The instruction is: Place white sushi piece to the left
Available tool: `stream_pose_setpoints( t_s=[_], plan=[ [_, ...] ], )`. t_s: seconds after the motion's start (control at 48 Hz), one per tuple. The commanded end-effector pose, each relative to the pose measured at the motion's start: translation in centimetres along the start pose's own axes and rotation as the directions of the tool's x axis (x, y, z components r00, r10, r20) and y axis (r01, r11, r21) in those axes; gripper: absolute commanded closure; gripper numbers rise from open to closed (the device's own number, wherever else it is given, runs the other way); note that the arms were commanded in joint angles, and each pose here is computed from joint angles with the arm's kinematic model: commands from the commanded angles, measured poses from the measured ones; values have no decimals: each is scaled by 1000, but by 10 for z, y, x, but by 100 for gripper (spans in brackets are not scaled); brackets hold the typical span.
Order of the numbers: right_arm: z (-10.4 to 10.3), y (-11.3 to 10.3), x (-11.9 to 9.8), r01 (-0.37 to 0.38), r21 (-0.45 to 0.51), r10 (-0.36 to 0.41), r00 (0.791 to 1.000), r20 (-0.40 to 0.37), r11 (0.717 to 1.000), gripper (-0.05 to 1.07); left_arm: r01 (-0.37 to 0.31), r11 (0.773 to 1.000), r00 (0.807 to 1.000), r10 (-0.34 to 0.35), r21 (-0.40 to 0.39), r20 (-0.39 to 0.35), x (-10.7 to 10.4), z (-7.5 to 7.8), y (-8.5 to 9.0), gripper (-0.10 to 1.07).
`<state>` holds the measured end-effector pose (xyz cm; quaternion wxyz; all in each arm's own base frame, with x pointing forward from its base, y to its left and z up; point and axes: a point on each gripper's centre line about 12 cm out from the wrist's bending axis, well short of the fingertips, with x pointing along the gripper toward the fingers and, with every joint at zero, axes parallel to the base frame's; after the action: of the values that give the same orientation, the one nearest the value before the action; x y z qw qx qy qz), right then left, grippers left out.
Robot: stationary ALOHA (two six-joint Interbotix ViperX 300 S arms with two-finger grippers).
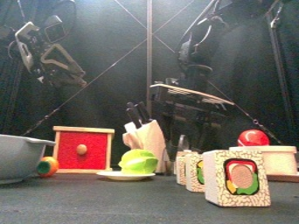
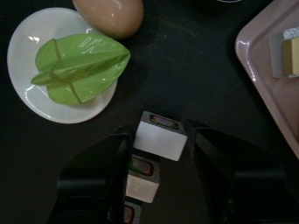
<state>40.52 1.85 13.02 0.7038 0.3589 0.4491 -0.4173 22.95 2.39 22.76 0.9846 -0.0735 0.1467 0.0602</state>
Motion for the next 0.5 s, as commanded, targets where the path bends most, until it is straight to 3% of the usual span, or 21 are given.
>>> stream_pose_setpoints(
  t_s=[0.0,0.292,0.396,0.479],
  plan=[
    [9,10,-24,-68,5,67,997,22,998,31,1,1000,1000,-1,-8,14,1,5,-1,21],
    [10,30,-44,-129,-167,138,989,44,978,31,-1,1000,1000,2,-11,13,1,5,0,21],
    [9,40,-51,-150,-270,169,984,48,951,31,0,1000,1000,0,-9,14,1,5,0,21],
    [4,49,-55,-162,-374,192,980,43,913,31,-2,1000,1000,2,-10,11,0,5,0,21]
  ],
)
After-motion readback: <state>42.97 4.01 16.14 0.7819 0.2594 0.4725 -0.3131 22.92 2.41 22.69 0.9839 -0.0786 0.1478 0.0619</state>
